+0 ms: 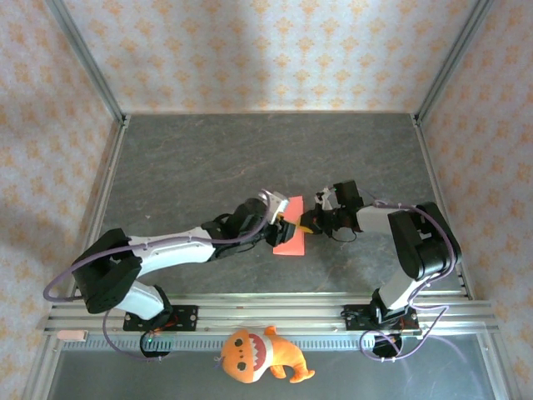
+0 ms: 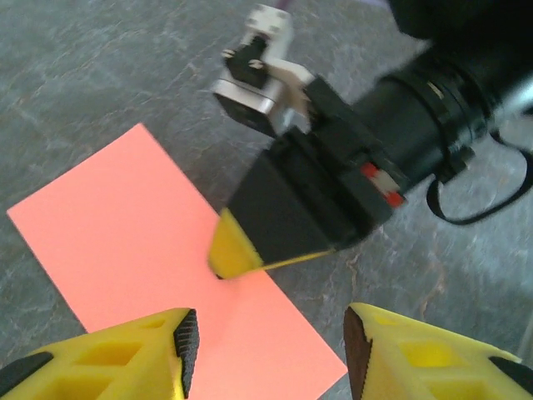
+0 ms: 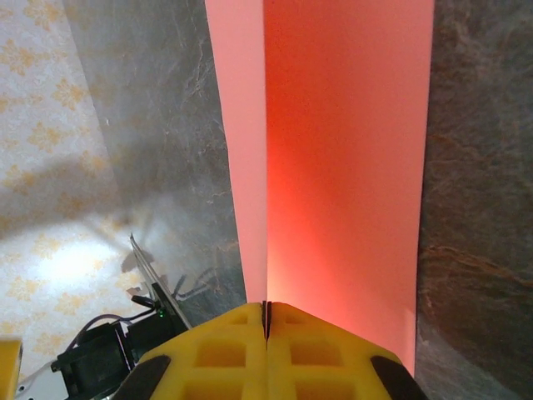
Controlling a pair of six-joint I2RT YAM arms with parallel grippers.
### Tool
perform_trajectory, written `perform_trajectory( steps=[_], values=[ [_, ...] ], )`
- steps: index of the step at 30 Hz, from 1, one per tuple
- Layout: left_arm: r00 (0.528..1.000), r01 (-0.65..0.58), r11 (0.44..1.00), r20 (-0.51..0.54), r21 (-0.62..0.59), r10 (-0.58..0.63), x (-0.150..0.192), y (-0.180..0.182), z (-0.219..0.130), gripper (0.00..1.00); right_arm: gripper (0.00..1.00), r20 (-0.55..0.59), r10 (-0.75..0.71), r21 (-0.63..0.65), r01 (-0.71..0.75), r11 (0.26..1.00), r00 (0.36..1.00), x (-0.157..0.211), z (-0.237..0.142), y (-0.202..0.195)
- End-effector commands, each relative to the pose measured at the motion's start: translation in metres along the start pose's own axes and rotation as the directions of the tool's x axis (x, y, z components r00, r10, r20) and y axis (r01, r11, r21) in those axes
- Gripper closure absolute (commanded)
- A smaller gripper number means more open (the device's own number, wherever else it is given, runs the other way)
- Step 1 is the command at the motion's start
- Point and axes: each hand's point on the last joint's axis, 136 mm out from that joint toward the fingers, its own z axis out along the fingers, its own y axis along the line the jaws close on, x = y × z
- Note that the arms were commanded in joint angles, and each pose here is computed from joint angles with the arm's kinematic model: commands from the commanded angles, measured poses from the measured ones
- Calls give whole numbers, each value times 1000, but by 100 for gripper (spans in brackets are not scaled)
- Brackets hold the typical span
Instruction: Fold a paper plane with a square sheet of paper (pick it up from the middle)
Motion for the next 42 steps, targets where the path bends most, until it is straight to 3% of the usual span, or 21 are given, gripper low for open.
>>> perform_trajectory(
  steps=[1,5,9,19,28,36,42],
  values=[
    [953,-294,946,-122,-136,278,26,6,5,47,97,26,-9,-9,9,1000,1000,-11,-2,7],
    [886,-449,876,-211,-176,412,47,-3,12,41,97,33,7,-13,-6,1000,999,-10,-1,7],
    [843,-529,828,-231,-185,486,57,-16,17,32,97,31,21,-7,-21,1000,999,-10,0,4],
    [794,-606,757,-244,-245,557,64,-23,34,26,97,20,27,2,-27,1000,999,-9,2,0],
    [767,-639,668,-244,-382,593,56,-9,39,29,96,10,19,9,-20,1000,1000,-6,1,-1],
    [734,-675,634,-264,-376,626,60,-12,44,41,96,16,17,14,-18,1000,1000,-8,0,0],
    [719,-693,619,-283,-370,635,67,-9,43,42,96,22,16,16,-17,1000,1000,-8,-1,2]
  ],
)
